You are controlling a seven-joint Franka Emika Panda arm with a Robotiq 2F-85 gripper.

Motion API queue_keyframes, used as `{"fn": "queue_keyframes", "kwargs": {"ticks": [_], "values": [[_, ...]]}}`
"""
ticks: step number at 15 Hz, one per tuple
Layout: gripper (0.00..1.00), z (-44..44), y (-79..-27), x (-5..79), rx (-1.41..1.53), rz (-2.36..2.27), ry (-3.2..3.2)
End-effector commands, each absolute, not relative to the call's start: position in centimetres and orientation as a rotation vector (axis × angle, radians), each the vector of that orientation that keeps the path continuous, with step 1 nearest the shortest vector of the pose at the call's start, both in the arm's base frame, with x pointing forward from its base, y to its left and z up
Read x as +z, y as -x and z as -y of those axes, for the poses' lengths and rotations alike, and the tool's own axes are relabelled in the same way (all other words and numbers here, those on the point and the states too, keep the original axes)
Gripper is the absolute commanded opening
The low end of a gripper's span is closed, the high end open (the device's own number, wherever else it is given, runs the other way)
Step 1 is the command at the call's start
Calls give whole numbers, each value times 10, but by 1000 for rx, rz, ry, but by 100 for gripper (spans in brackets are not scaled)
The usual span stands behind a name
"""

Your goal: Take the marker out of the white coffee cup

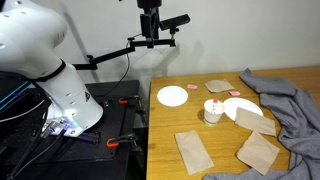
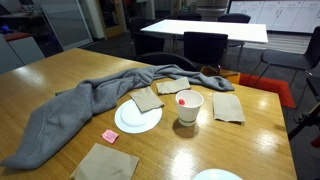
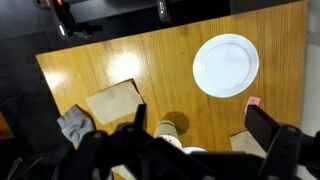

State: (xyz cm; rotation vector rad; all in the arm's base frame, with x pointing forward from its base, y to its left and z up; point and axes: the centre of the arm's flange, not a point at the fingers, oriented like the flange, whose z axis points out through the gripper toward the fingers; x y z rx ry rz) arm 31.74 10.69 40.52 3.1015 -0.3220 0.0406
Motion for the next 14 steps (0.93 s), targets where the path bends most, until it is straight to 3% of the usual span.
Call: {"fn": "queue_keyframes", "kwargs": {"ticks": [1,14], "values": [[100,-85,-336,421,159,176,-3083],[100,-30,-424,391,404,-373,-2970]]}}
